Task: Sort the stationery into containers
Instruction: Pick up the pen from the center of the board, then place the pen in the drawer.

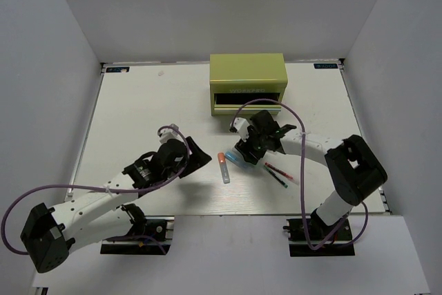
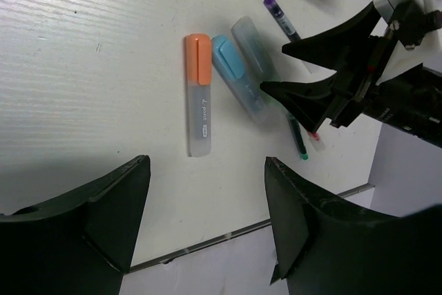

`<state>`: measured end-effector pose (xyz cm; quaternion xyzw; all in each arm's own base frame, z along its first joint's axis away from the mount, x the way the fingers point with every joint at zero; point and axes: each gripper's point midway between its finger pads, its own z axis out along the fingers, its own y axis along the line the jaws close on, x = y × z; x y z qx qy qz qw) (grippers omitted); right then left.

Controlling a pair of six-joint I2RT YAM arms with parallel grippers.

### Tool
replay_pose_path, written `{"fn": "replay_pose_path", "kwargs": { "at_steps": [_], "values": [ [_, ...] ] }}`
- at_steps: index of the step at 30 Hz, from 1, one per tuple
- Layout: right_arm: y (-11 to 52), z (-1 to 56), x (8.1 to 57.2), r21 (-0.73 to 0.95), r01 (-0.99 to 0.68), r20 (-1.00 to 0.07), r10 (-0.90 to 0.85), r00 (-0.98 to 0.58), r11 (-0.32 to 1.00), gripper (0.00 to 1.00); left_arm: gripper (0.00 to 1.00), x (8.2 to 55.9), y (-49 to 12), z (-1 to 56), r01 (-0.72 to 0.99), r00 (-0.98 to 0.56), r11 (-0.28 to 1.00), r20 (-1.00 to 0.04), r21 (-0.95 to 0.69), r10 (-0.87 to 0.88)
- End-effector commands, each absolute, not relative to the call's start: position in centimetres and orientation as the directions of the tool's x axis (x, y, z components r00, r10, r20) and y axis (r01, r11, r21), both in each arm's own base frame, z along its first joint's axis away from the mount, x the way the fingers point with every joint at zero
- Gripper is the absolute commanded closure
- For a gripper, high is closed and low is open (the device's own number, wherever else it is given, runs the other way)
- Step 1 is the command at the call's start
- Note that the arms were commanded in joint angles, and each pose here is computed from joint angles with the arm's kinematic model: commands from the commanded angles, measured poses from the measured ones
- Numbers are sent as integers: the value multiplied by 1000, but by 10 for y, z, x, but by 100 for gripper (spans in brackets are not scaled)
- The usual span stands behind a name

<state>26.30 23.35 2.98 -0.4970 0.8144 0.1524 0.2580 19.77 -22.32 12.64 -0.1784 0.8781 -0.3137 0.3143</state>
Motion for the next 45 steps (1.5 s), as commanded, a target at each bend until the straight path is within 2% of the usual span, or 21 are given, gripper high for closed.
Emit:
{"fn": "replay_pose_path", "kwargs": {
  "at_steps": [1,6,10,11,15,19,21,24,29,38,45],
  "values": [
    [245,35,278,-40,-875,-599,-713,-366,483,38,23,198,-233,129,-76,-755,742,-447,-666,-479],
    [249,28,275,-30,-879,-589,-719,-369,476,44,22,200,-236,127,-55,-764,756,-460,-652,-452],
    [248,20,266,2,-886,-565,-731,-384,464,58,22,198,-237,124,-56,-772,759,-453,-649,-445],
    [248,20,264,5,-887,-561,-732,-385,462,66,22,198,-237,124,-56,-772,759,-453,-649,-445],
    [250,32,255,35,-909,-569,-740,-359,415,82,22,198,-240,122,-48,-776,751,-448,-658,-443],
    [266,89,256,26,-946,-654,-711,-260,322,90,22,198,-243,113,-55,-790,760,-437,-647,-429],
    [265,108,249,15,-963,-668,-713,-211,271,92,22,199,-246,109,-57,-804,777,-432,-627,-408],
    [270,156,260,-93,-967,-732,-675,-95,237,93,22,203,-249,110,-69,-807,790,-432,-609,-404],
    [263,207,292,-281,-923,-739,-673,35,261,92,22,205,-250,94,-102,-831,827,-410,-552,-376],
    [237,243,364,-570,-746,-643,-752,144,345,88,22,212,-259,92,-99,-834,835,-412,-541,-365],
    [228,245,395,-675,-670,-564,-802,196,310,85,22,217,-264,84,-112,-845,850,-401,-514,-354]
  ]
}}
